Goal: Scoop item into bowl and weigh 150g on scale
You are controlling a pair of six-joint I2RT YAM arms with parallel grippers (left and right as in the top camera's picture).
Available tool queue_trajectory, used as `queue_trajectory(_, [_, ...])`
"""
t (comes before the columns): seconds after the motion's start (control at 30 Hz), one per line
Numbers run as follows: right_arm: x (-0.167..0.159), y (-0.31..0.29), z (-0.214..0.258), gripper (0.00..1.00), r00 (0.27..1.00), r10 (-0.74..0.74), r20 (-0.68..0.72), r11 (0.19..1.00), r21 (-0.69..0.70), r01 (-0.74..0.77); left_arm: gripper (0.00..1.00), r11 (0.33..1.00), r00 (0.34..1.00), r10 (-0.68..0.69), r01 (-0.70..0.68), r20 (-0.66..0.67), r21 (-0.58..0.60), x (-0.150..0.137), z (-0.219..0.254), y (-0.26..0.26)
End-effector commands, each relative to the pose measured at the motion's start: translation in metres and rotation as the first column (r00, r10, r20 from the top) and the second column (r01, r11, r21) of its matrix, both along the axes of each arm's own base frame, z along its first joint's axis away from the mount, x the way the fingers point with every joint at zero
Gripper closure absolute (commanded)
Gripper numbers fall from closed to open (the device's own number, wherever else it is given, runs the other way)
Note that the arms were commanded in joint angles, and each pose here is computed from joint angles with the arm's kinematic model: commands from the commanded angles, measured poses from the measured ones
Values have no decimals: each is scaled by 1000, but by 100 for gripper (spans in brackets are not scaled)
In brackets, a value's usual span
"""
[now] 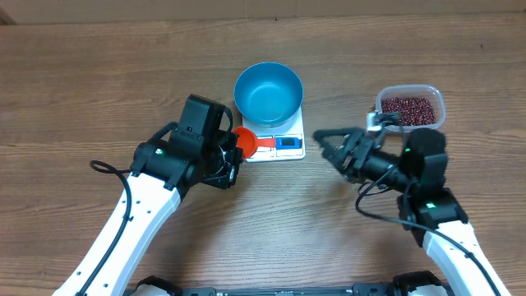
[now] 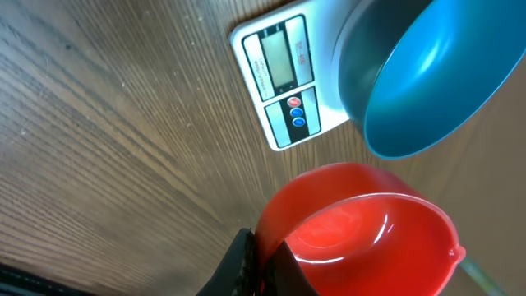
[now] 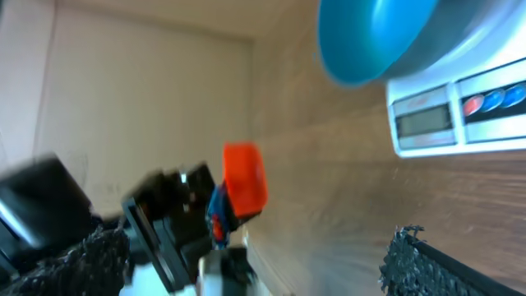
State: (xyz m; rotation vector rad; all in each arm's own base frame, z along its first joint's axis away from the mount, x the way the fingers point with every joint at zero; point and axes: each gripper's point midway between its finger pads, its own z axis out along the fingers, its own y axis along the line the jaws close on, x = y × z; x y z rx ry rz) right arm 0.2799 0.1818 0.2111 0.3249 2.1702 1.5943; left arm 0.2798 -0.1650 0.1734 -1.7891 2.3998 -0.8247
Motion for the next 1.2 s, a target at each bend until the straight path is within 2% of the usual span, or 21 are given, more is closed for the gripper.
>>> queue_trajectory(0.0, [-1,12,13,0,995,37,95,999,-33,-34,96,1000,1000,13,-13,-20,5,-4,-4,-6])
queue_trajectory(0.37, [-2,13,13,0,995,44,95,999,-31,-42,96,998,998,-55,55,-18,7,-16,-4,-25])
queue_trajectory(0.8, [-4,13,12,0,995,51,85,998,-31,-48,96,998,998,-58,58,6,-25,-16,1,-41])
queue_trajectory(1.17, [-11,17,14,0,986,107,130,994,-40,-102,96,999,998,-53,53,32,10,-16,0,-43])
